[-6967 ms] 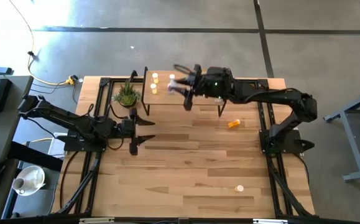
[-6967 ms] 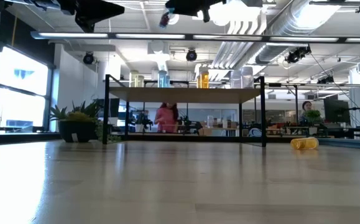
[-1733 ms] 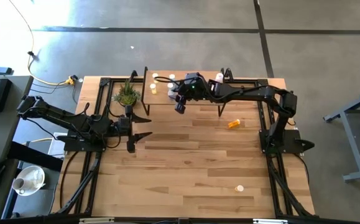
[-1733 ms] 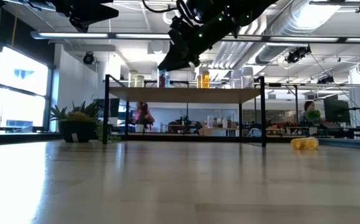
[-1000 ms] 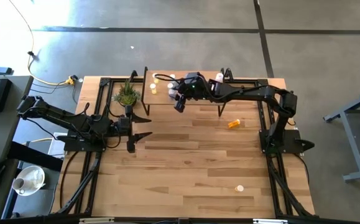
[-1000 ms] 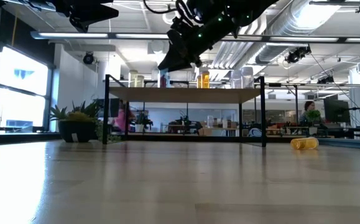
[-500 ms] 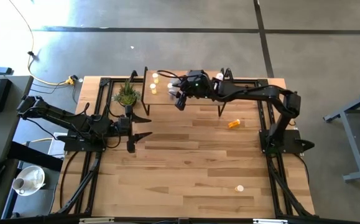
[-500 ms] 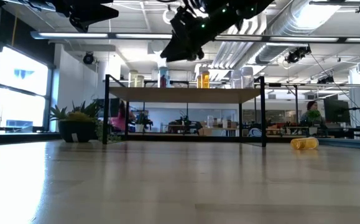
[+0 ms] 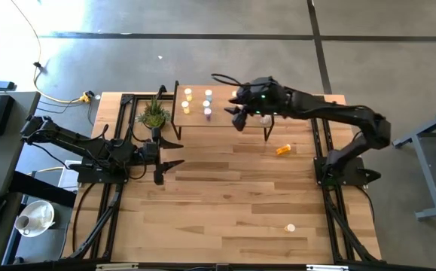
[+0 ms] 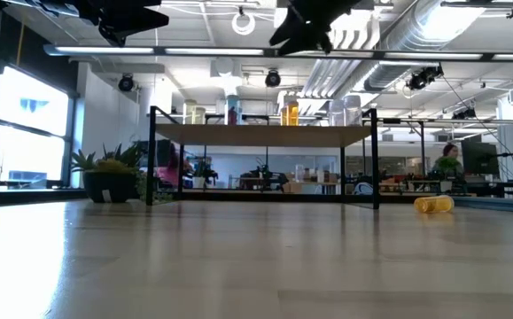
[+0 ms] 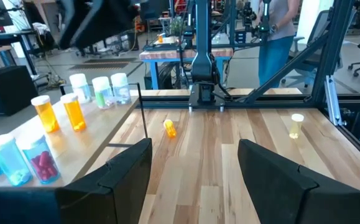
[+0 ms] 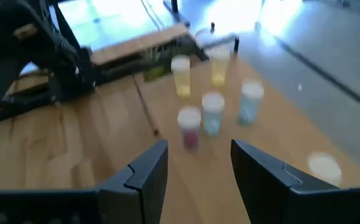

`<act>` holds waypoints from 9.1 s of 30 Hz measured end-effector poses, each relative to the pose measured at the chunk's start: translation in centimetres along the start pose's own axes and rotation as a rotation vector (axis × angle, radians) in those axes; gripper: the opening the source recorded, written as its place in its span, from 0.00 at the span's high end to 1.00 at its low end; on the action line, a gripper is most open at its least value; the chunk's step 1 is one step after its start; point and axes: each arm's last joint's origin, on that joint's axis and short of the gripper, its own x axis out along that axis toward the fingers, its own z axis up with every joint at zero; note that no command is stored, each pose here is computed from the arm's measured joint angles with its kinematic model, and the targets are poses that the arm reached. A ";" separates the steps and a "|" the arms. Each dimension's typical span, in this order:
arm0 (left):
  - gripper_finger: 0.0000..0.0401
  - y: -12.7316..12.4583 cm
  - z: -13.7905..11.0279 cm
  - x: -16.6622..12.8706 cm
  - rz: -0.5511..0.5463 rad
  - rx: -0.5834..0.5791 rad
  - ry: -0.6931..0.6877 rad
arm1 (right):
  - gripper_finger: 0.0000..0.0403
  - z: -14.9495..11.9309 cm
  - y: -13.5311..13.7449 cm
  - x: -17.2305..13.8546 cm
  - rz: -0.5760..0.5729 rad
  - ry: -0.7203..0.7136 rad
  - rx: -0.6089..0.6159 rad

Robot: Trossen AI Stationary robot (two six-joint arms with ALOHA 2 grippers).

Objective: Pick and place medicine bottles onto shelf by color
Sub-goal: Adjust the white pill bottle on the shelf, then put the yellow pill bottle on the shelf aligned with the other yellow pill bottles

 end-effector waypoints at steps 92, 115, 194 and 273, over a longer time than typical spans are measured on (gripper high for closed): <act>0.43 -0.1 -0.4 0.0 -0.014 -0.087 0.041 | 0.59 -0.4 0.0 -6.4 -0.332 0.017 0.091; 0.43 0.0 -0.4 0.0 -0.011 -0.087 0.041 | 0.59 1.2 -1.3 -5.8 -0.222 -0.016 0.131; 0.43 0.0 -0.6 0.0 -0.010 -0.077 0.062 | 0.59 -3.2 -4.0 2.6 -0.469 0.619 0.322; 0.43 -0.1 -1.4 -0.1 -0.019 -0.071 0.138 | 0.59 -6.8 13.8 -11.4 -0.275 0.659 -0.204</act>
